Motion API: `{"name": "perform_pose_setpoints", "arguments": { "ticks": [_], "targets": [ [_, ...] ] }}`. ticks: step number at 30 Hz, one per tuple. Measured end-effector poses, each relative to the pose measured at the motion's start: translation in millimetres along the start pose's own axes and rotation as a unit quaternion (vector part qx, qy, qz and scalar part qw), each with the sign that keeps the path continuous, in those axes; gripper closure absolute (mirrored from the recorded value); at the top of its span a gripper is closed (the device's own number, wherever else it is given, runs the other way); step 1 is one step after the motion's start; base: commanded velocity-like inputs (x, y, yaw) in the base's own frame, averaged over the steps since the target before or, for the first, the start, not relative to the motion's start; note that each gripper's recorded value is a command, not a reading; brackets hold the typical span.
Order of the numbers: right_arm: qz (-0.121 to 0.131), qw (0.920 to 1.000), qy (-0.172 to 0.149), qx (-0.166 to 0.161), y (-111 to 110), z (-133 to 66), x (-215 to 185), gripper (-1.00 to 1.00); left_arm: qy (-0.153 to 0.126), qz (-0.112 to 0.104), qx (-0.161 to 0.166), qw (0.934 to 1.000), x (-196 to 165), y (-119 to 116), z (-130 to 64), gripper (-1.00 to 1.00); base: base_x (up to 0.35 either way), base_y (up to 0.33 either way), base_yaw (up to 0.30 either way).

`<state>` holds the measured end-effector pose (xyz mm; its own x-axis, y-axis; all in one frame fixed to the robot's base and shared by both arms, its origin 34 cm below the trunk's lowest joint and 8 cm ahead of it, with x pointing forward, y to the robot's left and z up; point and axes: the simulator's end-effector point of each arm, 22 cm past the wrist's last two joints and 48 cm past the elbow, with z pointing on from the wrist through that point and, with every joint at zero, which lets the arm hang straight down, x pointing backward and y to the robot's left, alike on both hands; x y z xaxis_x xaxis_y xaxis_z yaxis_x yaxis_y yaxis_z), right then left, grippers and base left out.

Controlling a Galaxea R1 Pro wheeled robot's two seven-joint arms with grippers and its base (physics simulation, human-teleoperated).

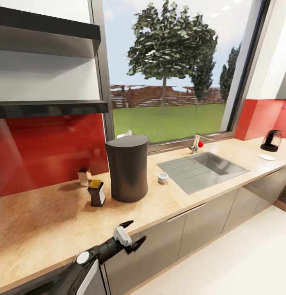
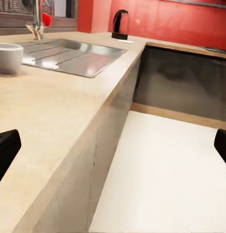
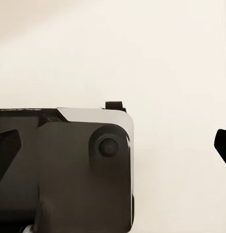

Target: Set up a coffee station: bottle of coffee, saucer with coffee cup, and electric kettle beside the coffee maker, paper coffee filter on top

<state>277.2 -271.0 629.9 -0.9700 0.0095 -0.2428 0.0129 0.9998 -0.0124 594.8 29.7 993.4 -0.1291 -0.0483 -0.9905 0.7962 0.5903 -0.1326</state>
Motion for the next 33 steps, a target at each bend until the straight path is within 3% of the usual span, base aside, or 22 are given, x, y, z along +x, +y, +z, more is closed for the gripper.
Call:
{"name": "perform_pose_setpoints", "arguments": {
  "ticks": [2,4,5,9,13,22,29,33],
  "targets": [
    [0.000,1.0000,0.000,0.000,0,0.0,0,-1.00,0.000,-0.016,0.025,0.9996,5,-28,13.3,-1.00,0.000,0.000,-0.283],
    [0.000,1.0000,0.000,0.000,0,0.0,0,-1.00,0.000,-0.044,0.067,0.9968,15,-87,34.4,-1.00,0.000,0.000,-0.283],
    [0.000,1.0000,0.000,0.000,0,0.0,0,-1.00,-0.002,-0.047,0.069,0.9965,14,-91,36.7,-1.00,0.000,0.000,-0.283],
    [0.000,1.0000,0.000,0.000,0,0.0,0,-1.00,-0.006,-0.059,0.068,0.9959,16,-98,37.0,-1.00,-0.021,-0.006,-0.283],
    [0.000,1.0000,-0.001,0.000,0,0.2,-1,-1.00,-0.009,-0.072,0.044,0.9964,22,-93,33.9,-1.00,-0.178,-0.116,-0.283],
    [0.001,1.0000,-0.001,0.000,0,0.2,-1,-1.00,-0.007,-0.076,0.036,0.9964,28,-93,31.7,-1.00,-0.230,-0.167,-0.270],
    [0.001,1.0000,-0.001,0.000,0,0.2,-1,-1.00,-0.005,-0.078,0.032,0.9964,30,-92,29.8,-1.00,-0.112,-0.084,-0.057],
    [0.001,1.0000,-0.001,0.000,0,0.1,0,-1.00,0.048,-0.110,0.004,0.9927,84,-89,11.1,-1.00,-0.005,-0.004,-0.168]
  ]
}}
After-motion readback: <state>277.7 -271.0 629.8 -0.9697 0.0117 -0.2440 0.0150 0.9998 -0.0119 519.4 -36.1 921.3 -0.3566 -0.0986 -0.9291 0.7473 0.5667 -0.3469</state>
